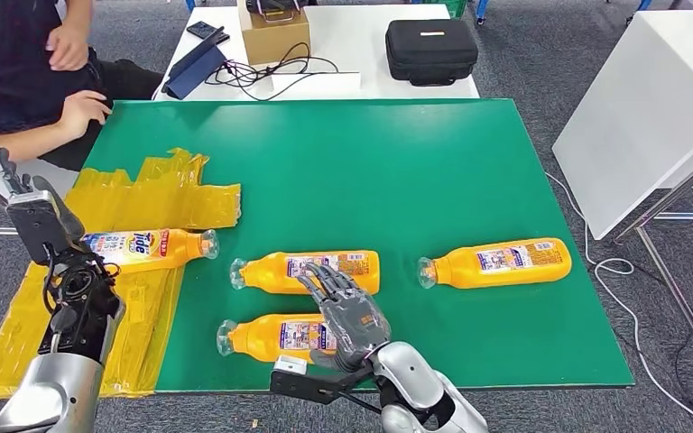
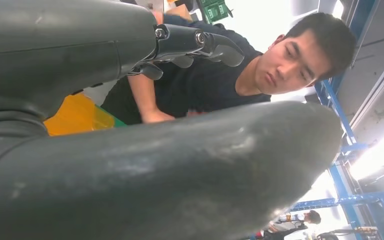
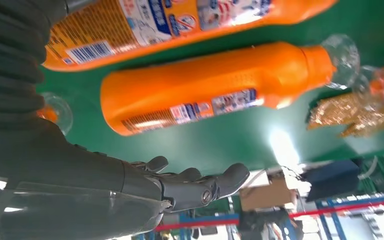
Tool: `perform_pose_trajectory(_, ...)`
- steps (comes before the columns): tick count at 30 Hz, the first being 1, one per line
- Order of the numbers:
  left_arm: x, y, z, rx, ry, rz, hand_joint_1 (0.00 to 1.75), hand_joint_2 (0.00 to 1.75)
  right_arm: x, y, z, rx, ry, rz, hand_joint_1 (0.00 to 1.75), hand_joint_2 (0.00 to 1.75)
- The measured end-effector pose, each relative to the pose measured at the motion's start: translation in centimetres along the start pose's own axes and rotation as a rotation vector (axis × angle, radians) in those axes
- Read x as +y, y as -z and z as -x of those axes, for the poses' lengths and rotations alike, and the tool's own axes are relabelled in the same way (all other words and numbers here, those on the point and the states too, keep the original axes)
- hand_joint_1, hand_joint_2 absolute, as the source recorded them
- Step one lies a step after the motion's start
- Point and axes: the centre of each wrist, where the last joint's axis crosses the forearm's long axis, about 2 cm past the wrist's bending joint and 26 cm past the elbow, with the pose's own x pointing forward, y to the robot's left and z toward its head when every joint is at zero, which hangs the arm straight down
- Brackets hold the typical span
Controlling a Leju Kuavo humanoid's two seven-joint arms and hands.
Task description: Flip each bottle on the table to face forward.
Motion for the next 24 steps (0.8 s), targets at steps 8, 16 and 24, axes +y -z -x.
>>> perform_pose_trajectory(8, 0.0, 0.0, 0.0, 0.007, -0.001, -0.010, 0.00, 0.00, 0.6, -0.3, 0.6, 0.070, -0.018, -0.046, 0.00, 1.75)
perform_pose_trajectory(16, 0.4, -0.5, 0.4, 0.024, 0.001, -0.018, 0.00, 0.00, 1.9, -0.9, 1.7, 0.131, -0.033, -0.094, 0.00, 1.75)
perform_pose_trajectory(24, 0.5, -0.6, 0.5, 0.027, 0.003, -0.017, 0.00, 0.00, 2.0, -1.0, 1.9, 0.141, -0.034, -0.101, 0.00, 1.75)
